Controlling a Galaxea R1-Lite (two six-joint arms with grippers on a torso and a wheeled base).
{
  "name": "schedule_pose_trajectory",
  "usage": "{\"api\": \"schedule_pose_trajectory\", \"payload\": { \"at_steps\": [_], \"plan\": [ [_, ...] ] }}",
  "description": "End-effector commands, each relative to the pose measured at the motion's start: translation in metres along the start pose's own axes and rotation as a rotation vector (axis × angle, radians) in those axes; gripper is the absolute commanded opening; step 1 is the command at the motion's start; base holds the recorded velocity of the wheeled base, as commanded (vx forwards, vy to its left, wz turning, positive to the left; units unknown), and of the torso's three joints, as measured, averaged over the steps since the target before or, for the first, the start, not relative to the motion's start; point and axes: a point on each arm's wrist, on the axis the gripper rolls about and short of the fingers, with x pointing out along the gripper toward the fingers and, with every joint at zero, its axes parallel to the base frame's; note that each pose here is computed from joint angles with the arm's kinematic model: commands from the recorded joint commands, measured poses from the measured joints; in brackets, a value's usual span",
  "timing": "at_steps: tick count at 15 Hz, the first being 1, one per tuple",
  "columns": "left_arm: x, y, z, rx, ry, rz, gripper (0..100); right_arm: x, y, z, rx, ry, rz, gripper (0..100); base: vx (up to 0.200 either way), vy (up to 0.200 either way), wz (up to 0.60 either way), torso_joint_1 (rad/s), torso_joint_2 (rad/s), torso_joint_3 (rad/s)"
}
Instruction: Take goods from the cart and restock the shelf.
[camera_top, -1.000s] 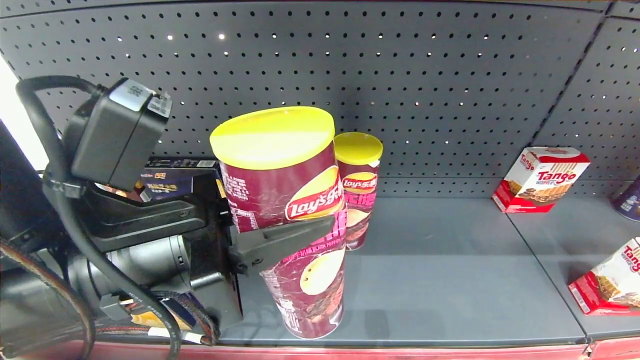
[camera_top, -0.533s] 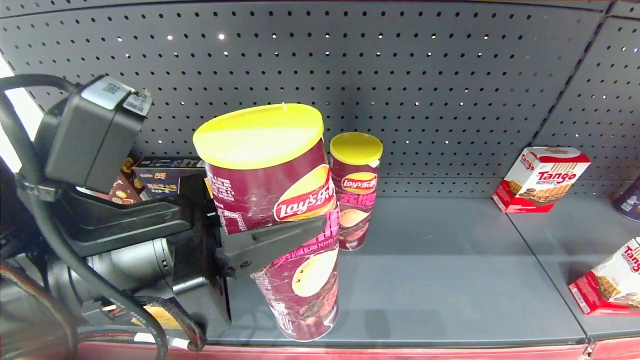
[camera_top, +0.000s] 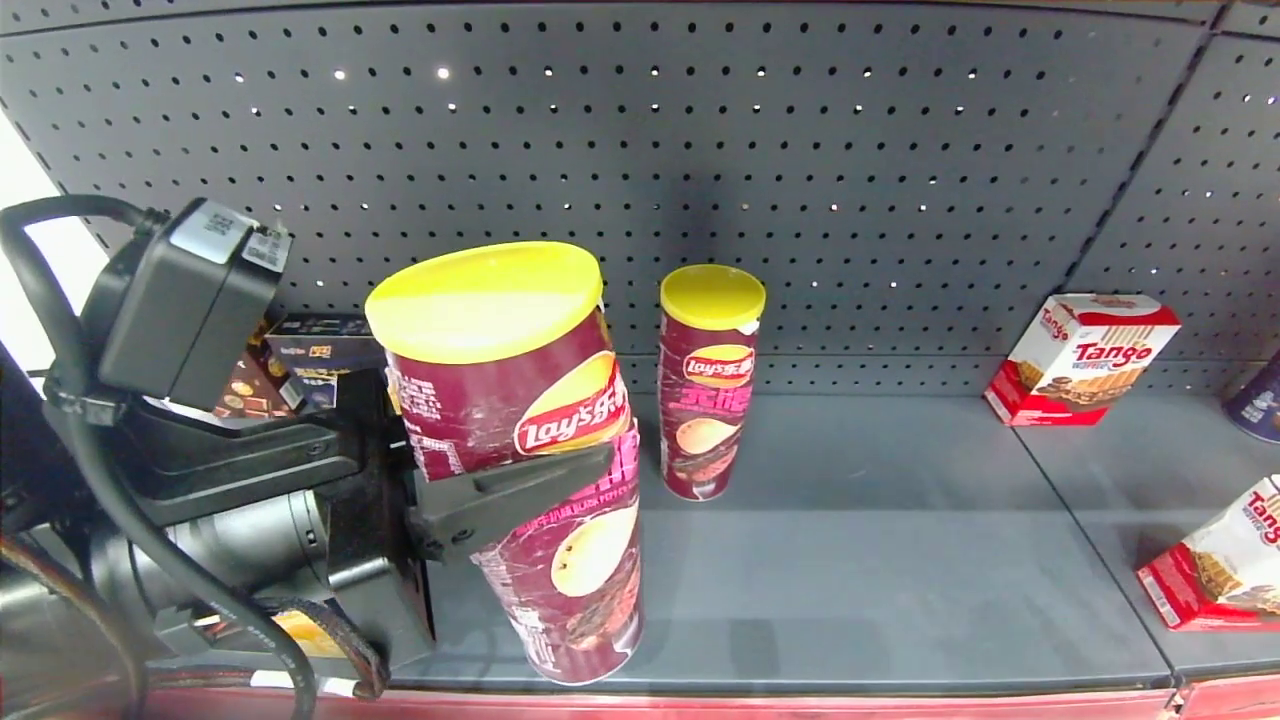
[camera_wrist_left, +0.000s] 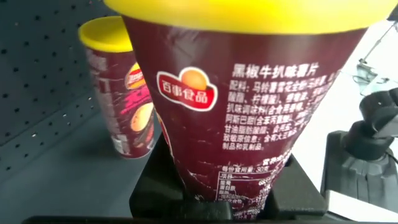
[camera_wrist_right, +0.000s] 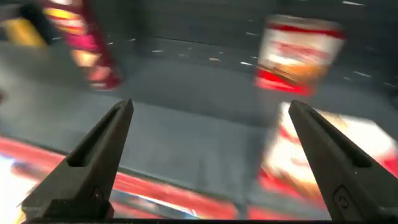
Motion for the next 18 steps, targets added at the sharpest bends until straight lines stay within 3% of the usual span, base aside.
{"api": "schedule_pose_trajectory", "payload": {
  "at_steps": [1, 2, 7, 9, 11, 15, 18],
  "plan": [
    [-0.001, 0.001, 0.001, 0.000, -0.002, 0.008, 0, 0.063, 0.002, 0.009, 0.012, 0.147, 0.172, 100, 0.000, 0.000, 0.00, 0.000, 0.00, 0.000],
    [-0.002, 0.001, -0.001, -0.028, 0.004, 0.011, 0, 0.090, 0.008, 0.007, 0.012, 0.159, 0.235, 100, 0.000, 0.000, 0.00, 0.000, 0.00, 0.000],
    [-0.003, 0.004, -0.003, -0.033, 0.009, 0.028, 0, 0.155, 0.013, 0.007, -0.003, 0.089, 0.321, 100, 0.000, 0.000, 0.00, 0.000, 0.00, 0.000],
    [-0.003, 0.006, -0.004, -0.034, 0.012, 0.032, 0, 0.178, 0.012, 0.010, -0.008, 0.083, 0.486, 100, 0.000, 0.000, 0.00, 0.000, 0.00, 0.000],
    [-0.003, 0.006, -0.005, -0.036, 0.015, 0.035, 0, 0.209, 0.009, 0.015, -0.084, 0.009, 0.633, 100, 0.000, 0.000, 0.00, 0.000, 0.00, 0.000],
    [-0.003, 0.006, -0.005, -0.037, 0.018, 0.035, 0, 0.245, 0.013, 0.014, -0.157, -0.027, 0.783, 100, 0.000, 0.000, 0.00, 0.000, 0.00, 0.000],
    [-0.003, 0.006, -0.005, -0.037, 0.018, 0.038, 0, 0.270, 0.008, 0.014, -0.204, -0.091, 0.993, 100, 0.000, 0.000, 0.00, 0.000, 0.00, 0.000]
  ]
}}
